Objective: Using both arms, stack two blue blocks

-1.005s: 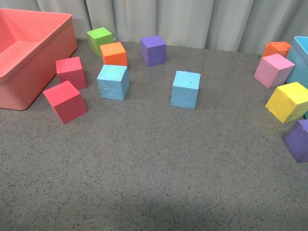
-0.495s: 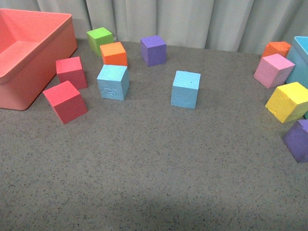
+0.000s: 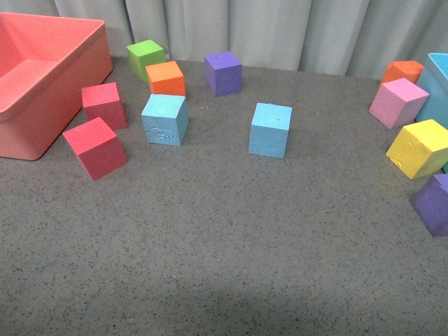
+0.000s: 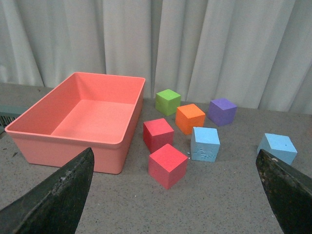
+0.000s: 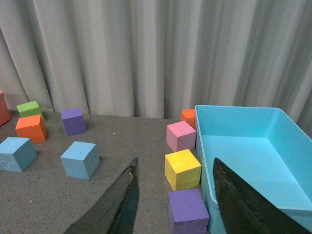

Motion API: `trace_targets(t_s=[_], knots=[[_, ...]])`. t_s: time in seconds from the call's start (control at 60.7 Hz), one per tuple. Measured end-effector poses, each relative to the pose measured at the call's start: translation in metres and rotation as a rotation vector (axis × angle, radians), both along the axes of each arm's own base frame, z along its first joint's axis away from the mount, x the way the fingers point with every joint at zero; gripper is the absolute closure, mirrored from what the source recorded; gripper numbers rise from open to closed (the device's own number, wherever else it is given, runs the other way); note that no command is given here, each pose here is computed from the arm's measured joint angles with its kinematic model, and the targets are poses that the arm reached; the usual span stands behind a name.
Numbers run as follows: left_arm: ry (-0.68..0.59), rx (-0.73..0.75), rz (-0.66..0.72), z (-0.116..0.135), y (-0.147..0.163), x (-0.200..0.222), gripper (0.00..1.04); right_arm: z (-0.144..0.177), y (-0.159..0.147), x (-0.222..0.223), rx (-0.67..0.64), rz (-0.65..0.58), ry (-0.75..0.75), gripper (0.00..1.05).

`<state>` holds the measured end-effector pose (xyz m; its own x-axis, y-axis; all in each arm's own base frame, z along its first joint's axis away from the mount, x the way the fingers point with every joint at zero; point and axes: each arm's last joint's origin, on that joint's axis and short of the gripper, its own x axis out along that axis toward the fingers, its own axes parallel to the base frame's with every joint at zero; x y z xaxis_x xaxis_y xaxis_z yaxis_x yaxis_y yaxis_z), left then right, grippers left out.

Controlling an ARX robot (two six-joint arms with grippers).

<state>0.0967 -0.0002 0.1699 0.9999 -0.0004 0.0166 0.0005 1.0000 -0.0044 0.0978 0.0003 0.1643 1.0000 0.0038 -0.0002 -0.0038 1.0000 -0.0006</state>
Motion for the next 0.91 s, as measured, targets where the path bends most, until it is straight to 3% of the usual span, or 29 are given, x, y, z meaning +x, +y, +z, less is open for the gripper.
trace_targets(t_s=[0.148,0.198,0.231,0.264,0.495,0.643,0.742,0.907], knots=[[0.013,-0.004,0.007,0.0,0.0,0.0,0.07,0.0,0.0,0.0,0.0,0.0,0.0,0.33],[0.197,-0.028,0.03,-0.003,-0.002,0.005,0.07,0.0,0.0,0.0,0.0,0.0,0.0,0.19],[0.268,-0.042,0.023,-0.005,-0.004,0.014,0.07,0.0,0.0,0.0,0.0,0.0,-0.001,0.1],[0.289,-0.045,0.024,-0.003,-0.005,0.02,0.07,0.0,0.0,0.0,0.001,0.001,-0.001,0.08],[0.383,-0.07,-0.059,0.012,-0.022,0.092,0.07,0.0,0.0,0.0,0.001,0.0,-0.001,0.1],[0.61,-0.063,-0.208,-0.004,-0.046,0.154,0.07,0.0,0.0,0.0,0.001,0.0,-0.001,0.1],[0.718,-0.044,-0.215,-0.01,-0.063,0.208,0.07,0.0,0.0,0.0,0.001,0.0,-0.001,0.1],[0.778,-0.007,-0.215,-0.015,-0.08,0.253,0.07,0.0,0.0,0.0,0.001,0.0,-0.001,0.1]])
